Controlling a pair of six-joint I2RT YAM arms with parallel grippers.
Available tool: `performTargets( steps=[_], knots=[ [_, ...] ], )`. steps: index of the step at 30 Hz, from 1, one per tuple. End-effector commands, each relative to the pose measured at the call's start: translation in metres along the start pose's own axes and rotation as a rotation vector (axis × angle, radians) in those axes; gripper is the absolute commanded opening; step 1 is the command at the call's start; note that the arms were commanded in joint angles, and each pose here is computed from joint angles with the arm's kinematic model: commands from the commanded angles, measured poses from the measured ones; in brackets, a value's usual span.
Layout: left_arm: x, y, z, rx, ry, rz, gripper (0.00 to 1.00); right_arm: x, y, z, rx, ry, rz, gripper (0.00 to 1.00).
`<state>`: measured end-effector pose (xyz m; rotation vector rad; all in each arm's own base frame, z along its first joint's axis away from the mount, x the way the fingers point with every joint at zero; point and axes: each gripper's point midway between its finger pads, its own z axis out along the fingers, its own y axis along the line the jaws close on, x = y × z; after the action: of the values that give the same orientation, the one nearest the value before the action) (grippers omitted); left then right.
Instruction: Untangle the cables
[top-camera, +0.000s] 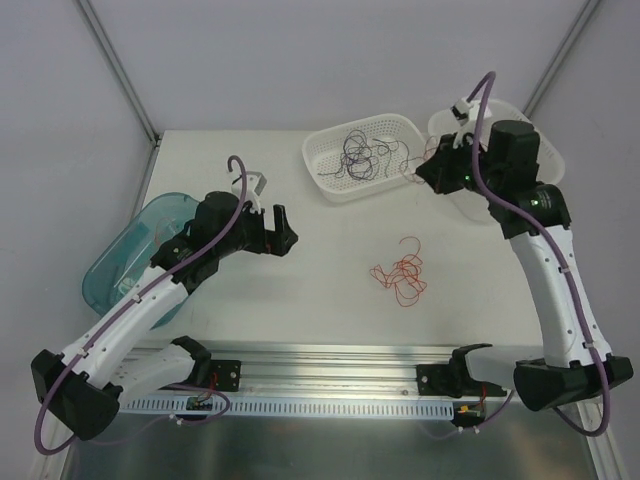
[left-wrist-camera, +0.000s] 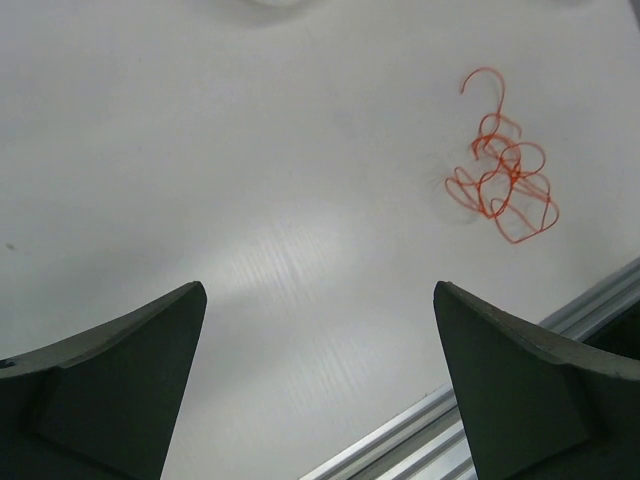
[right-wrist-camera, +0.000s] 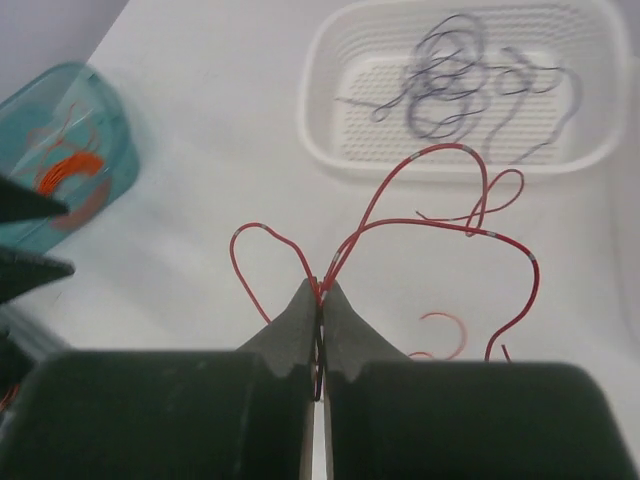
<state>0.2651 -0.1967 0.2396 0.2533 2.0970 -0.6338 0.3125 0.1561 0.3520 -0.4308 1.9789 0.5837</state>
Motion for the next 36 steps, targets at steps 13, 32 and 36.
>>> performTargets(
  steps=[13, 32, 36],
  knots=[
    [0.078, 0.019, -0.014, -0.005, 0.093, -0.105, 0.99, -0.077, -0.249, -0.011, 0.553, -0.27, 0.288, 0.01],
    [0.093, 0.006, 0.014, 0.045, 0.258, -0.129, 0.99, -0.016, -0.23, -0.003, 0.503, -0.157, 0.433, 0.98],
    [0.087, -0.002, 0.026, 0.059, 0.292, -0.153, 0.99, 0.036, -0.178, 0.002, 0.431, -0.061, 0.447, 0.97]
  ],
)
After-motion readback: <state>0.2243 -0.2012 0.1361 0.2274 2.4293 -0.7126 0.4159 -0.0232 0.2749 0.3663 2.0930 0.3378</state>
